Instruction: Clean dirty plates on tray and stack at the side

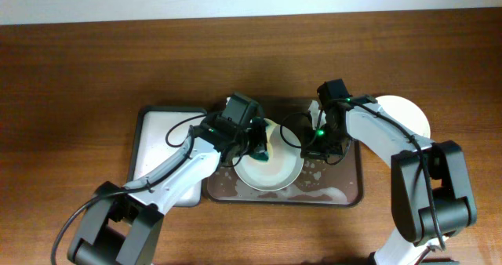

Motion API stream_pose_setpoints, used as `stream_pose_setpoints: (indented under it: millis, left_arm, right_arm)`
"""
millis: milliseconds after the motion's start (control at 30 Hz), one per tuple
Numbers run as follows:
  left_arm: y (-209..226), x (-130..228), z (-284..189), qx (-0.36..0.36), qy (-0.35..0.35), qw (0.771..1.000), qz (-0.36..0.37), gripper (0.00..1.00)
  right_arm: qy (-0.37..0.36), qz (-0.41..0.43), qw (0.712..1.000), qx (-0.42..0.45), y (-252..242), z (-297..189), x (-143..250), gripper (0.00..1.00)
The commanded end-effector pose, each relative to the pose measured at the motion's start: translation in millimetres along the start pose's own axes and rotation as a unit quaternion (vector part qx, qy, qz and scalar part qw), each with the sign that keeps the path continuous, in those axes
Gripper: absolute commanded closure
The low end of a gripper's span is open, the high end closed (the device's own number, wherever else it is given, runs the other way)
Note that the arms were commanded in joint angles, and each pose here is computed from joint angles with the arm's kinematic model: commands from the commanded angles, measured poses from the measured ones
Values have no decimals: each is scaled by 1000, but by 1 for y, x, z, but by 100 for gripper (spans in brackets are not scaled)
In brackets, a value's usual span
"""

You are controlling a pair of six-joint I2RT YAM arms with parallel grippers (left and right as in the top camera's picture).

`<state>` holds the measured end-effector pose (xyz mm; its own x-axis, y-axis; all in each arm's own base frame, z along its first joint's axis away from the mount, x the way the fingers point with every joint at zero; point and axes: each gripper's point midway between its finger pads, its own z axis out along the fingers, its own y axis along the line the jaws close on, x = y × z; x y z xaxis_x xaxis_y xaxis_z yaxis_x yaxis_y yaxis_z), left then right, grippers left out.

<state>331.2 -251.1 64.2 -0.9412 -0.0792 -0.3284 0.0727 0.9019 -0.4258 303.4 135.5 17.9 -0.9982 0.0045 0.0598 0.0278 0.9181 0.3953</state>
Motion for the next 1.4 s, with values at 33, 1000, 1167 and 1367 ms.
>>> stream_pose_setpoints:
  millis: [33,1000,1167,1367]
  left_arm:
    - [-7,17,19,-9,24,999,24,100]
    - [174,-26,-82,-205,5,979,-12,100]
    - [187,-15,-58,-211,26,977,-15,100]
    - [194,-16,-42,-215,29,976,-16,50]
  right_arm:
    - [-8,-2,1000,-1,3,-4,-2,96]
    - [-8,25,999,36,-5,12,8,90]
    - [-16,17,999,34,-1,13,4,96]
    - [-82,5,992,93,-9,-49,-25,96]
